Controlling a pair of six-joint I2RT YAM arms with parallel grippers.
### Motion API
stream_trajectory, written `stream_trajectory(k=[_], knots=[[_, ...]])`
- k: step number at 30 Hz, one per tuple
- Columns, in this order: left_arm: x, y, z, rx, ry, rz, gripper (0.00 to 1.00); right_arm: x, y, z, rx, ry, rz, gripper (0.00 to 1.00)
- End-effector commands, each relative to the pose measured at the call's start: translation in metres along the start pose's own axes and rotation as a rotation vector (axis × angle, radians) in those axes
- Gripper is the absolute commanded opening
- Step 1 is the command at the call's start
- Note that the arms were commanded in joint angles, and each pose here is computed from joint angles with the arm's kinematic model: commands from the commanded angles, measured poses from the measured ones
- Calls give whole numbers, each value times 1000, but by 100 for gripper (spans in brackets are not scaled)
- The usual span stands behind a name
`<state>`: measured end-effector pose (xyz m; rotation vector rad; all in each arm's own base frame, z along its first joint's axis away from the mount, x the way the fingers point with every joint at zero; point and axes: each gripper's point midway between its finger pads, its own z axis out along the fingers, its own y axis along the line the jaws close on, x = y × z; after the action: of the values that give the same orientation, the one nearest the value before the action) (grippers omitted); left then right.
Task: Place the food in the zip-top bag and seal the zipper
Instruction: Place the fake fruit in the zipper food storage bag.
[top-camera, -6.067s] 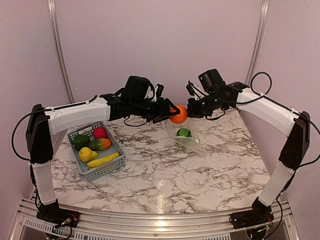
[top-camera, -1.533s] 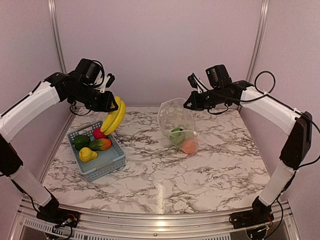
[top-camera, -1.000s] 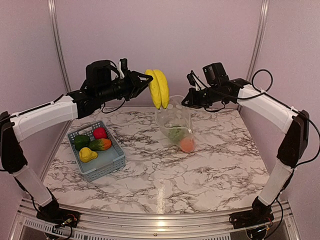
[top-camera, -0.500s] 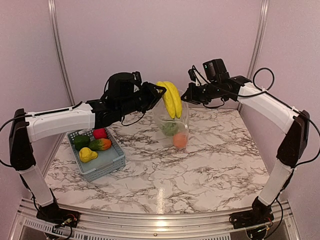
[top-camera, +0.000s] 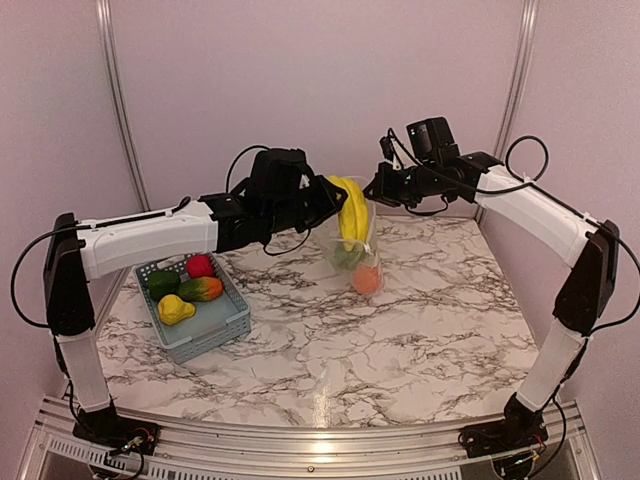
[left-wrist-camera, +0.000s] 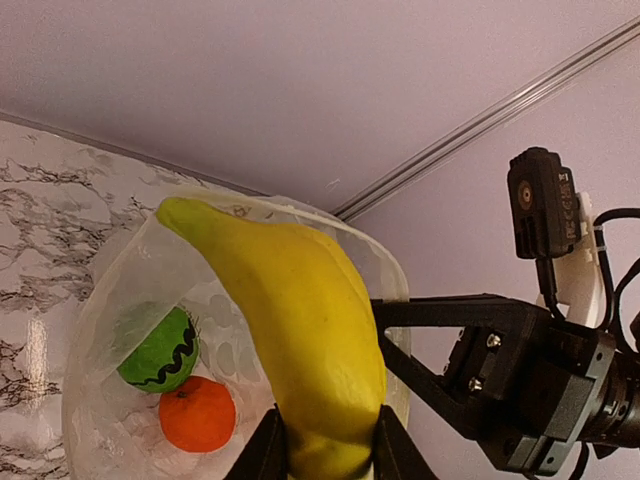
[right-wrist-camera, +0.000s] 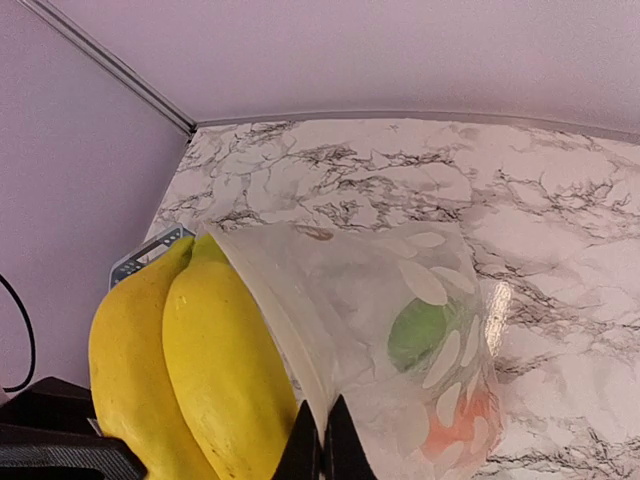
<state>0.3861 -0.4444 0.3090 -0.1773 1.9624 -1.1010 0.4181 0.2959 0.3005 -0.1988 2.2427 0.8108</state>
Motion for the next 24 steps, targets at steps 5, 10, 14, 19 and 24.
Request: stream_trajectory(k=[5,10,14,19,24], knots=[[50,16,16,-43,182,100,0,-16,17,-15,-60,-61,-13,0],[53,22,24,-49,201,88,0,-12,22,-14,-88,-44,-26,0],[47,33,33,-74,202,70,0,-9,31,-14,-124,-28,-38,0],[27,31,46,-63,187,62,49,-2,41,-14,-152,9,-52,0],[-12,-6,34,-21,130,97,75,-6,32,-16,-115,-5,-43,0]])
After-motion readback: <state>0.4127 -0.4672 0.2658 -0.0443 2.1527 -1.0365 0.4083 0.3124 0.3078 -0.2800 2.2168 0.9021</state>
